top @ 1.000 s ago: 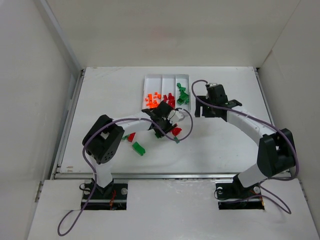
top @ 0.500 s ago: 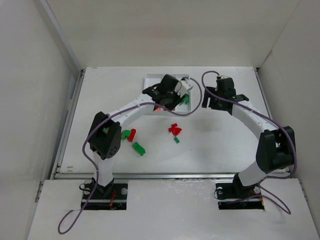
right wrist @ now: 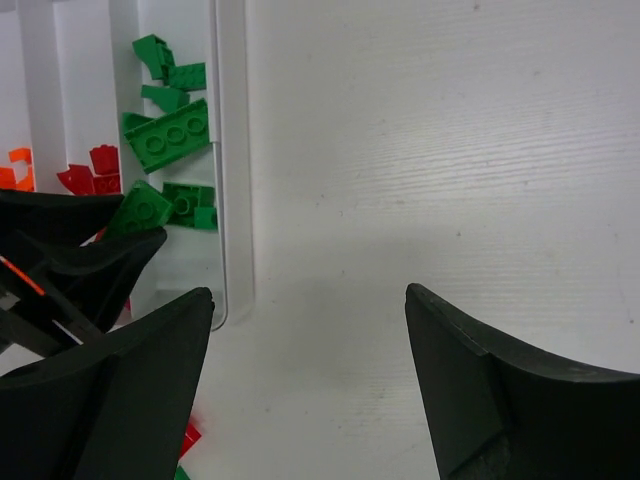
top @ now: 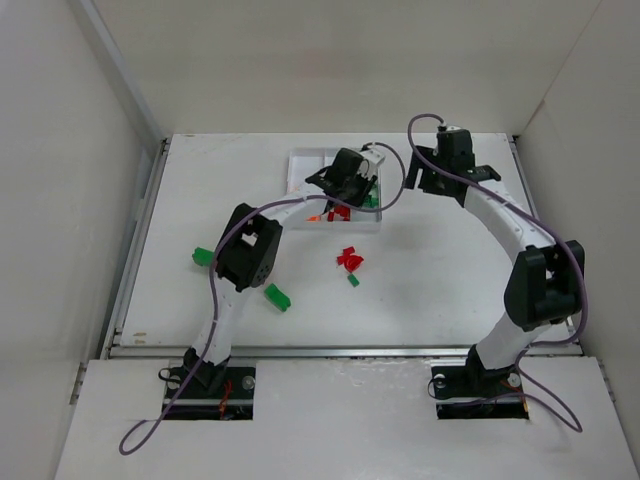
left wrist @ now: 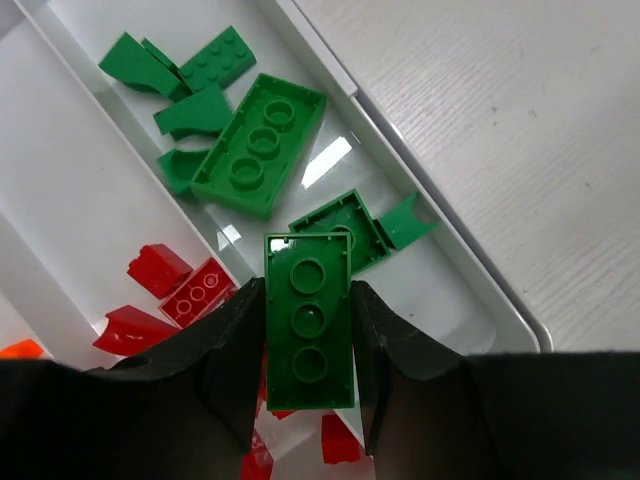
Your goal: Sort the legos into containers by color
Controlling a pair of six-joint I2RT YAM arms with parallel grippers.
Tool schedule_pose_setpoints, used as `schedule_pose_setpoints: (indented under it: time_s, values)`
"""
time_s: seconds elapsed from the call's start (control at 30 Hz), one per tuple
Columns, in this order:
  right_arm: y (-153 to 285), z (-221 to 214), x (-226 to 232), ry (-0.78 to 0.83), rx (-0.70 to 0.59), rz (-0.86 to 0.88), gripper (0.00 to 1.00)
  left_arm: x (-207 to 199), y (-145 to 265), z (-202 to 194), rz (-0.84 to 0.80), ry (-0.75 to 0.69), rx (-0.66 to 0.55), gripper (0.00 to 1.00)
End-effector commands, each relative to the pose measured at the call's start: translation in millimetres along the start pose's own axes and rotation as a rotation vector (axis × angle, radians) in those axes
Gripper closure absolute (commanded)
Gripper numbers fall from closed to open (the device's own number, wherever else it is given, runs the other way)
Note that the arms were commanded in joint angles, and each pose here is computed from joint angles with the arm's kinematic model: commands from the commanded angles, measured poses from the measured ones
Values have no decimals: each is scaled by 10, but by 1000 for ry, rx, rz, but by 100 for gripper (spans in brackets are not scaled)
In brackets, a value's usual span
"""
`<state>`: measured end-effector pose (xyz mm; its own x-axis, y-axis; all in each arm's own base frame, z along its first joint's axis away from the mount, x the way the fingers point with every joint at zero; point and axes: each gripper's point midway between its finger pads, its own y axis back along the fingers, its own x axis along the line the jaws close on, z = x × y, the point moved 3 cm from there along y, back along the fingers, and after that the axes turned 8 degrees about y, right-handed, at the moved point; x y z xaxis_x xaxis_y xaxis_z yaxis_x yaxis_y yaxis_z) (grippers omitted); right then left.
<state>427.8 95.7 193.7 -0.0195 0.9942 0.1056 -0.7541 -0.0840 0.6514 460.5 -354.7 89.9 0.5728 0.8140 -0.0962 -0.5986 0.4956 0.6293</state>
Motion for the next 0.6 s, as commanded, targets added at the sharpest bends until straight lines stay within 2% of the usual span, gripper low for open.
schedule_pose_setpoints:
  time_s: [0.0,0.13,0.2,0.27,0.4,0.43,0.47,0.53,0.57]
  values:
    - [63,172,-89,12,-30,-28,17,-149,207,547,-104,41,-137,83]
    - [154,170,-109,11,-43,-35,17,-192,225,589,-133,28,-145,83]
    - [142,134,-115,12,-34,-37,17,-211,263,627,-143,27,-153,78]
    - [188,132,-132,11,-42,-45,17,-224,249,542,-153,39,-127,77]
    - [294,65,-166,10,-47,-53,17,-261,257,456,-172,83,-102,50]
    - [322,59,-185,10,-52,-63,17,-267,258,456,-173,98,-101,33]
    - [372,49,-204,9,-60,-71,17,-265,260,429,-171,99,-89,24]
    - [431,52,-208,8,-70,-69,17,-276,335,556,-166,121,-108,16]
    - [497,62,-210,7,-83,-66,17,-224,373,560,-157,127,-101,6]
